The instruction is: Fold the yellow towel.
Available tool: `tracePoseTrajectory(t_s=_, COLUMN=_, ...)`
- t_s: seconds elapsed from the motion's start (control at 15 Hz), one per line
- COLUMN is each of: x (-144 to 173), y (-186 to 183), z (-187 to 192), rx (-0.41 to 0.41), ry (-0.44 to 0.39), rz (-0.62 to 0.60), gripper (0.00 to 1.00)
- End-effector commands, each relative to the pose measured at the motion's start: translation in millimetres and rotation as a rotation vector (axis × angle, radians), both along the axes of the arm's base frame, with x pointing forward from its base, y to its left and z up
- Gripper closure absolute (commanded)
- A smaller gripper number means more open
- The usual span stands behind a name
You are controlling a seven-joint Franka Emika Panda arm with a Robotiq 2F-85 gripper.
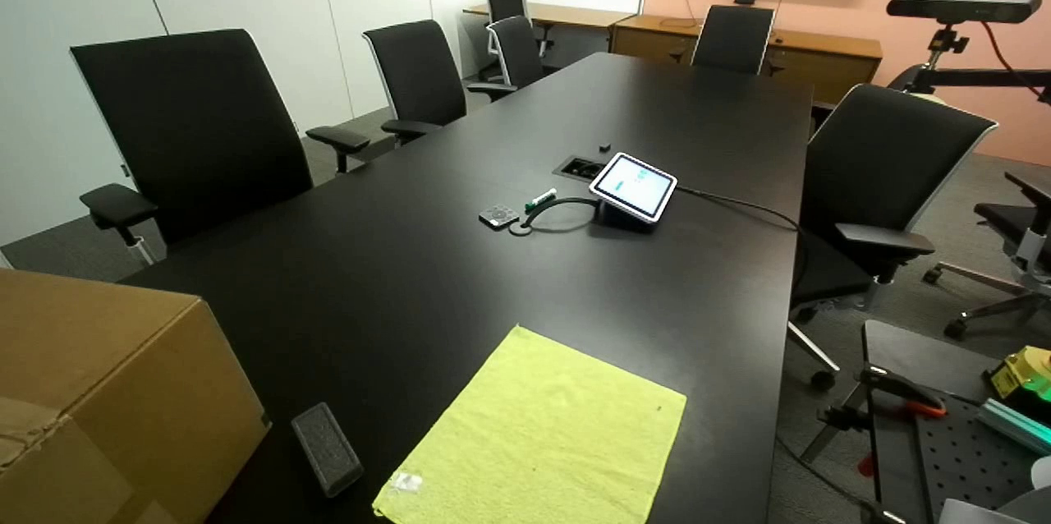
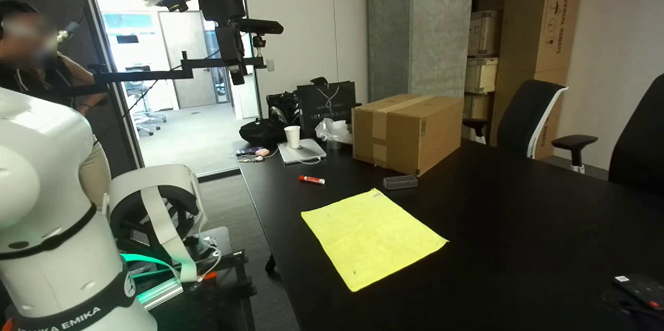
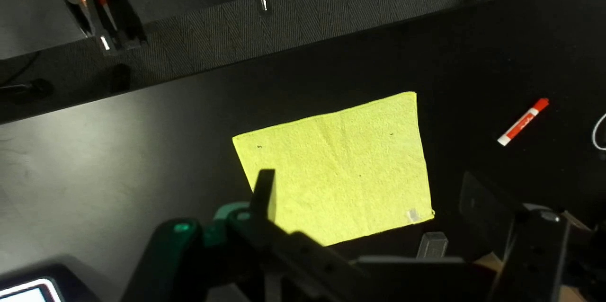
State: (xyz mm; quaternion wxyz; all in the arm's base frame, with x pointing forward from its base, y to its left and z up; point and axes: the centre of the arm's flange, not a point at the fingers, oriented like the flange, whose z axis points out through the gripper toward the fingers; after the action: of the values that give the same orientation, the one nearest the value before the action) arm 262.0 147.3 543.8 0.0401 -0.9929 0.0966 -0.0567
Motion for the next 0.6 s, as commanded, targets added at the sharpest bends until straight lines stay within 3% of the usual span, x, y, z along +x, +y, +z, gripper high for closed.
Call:
tracePoseTrajectory(t_s=0.0, x=18.1, y=-2.0, z=-29.3, rx=-0.02, ry=-0.009, rz=0.041, gripper=0.0)
tracePoseTrajectory(t_s=0.53, x=62.7, y=-8.5, z=-149.3, rx=-0.019, ry=0.004, rz=0.208, gripper=0.0)
